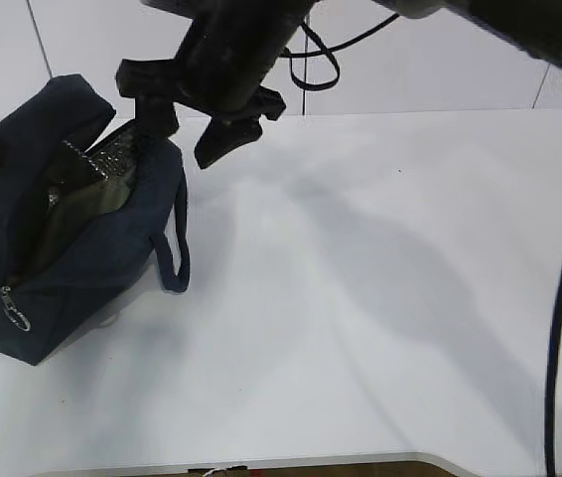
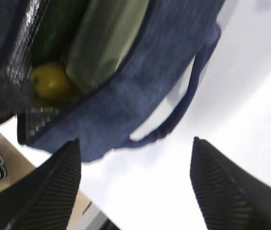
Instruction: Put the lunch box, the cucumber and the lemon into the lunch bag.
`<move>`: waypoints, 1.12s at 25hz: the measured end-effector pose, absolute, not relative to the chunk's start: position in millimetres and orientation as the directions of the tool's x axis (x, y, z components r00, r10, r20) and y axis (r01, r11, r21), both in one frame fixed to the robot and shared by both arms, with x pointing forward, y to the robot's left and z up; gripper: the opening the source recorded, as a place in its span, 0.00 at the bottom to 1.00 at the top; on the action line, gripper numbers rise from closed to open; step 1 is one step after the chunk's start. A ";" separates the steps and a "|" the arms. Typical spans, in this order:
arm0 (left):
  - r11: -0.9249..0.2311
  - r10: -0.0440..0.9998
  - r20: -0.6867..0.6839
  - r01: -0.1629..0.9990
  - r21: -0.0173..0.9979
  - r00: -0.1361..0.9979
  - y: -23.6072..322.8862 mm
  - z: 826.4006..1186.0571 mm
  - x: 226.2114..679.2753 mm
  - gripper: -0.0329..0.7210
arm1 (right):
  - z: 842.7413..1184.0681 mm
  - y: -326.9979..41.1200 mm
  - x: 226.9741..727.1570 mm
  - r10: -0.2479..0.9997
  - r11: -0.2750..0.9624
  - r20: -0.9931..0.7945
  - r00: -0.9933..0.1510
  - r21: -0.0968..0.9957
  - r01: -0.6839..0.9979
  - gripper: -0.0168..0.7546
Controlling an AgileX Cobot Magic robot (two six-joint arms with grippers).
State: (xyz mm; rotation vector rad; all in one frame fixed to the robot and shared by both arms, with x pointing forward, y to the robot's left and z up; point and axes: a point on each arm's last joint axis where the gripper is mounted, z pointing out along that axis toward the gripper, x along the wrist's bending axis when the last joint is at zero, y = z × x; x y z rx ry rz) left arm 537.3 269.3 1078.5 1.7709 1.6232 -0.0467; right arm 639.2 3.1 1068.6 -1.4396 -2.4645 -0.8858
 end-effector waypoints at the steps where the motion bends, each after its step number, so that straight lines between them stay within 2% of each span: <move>1: 0.055 0.853 -0.480 0.879 0.474 0.206 269.3 1078.5 537.3 0.06 | 1068.1 0.0 635.5 0.747 0.380 0.398 -0.533 0.402 0.833 0.75; 7: 0.055 0.853 -0.480 0.879 0.474 0.206 269.3 1078.5 537.3 0.06 | 1074.7 -11.5 617.5 0.738 0.423 0.385 -0.554 0.376 0.824 0.75; 10: 0.055 0.853 -0.480 0.879 0.474 0.206 269.3 1078.5 537.3 0.06 | 1064.1 -16.3 608.4 0.738 0.443 0.393 -0.548 0.332 0.833 0.75; 12: 0.055 0.853 -0.480 0.879 0.474 0.206 269.3 1078.5 537.3 0.06 | 1055.5 -18.2 601.5 0.726 0.431 0.419 -0.544 0.338 0.836 0.75; 16: 0.054 0.852 -0.481 0.880 0.472 0.206 269.2 1078.5 537.1 0.06 | 1051.9 -20.0 587.5 0.678 0.322 0.511 -0.529 0.440 0.838 0.75; 22: 0.051 0.851 -0.483 0.882 0.468 0.207 269.0 1078.4 536.6 0.06 | 1019.2 -20.0 576.9 0.590 0.161 0.681 -0.433 0.426 0.890 0.75; 25: 0.049 0.850 -0.483 0.883 0.466 0.208 268.9 1078.3 536.4 0.06 | 1011.6 -20.1 579.9 0.561 0.045 0.734 -0.383 0.435 0.899 0.75; 28: 0.049 0.850 -0.484 0.884 0.465 0.208 268.8 1078.3 536.3 0.06 | 1008.7 -24.5 586.6 0.559 -0.020 0.752 -0.349 0.433 0.901 0.75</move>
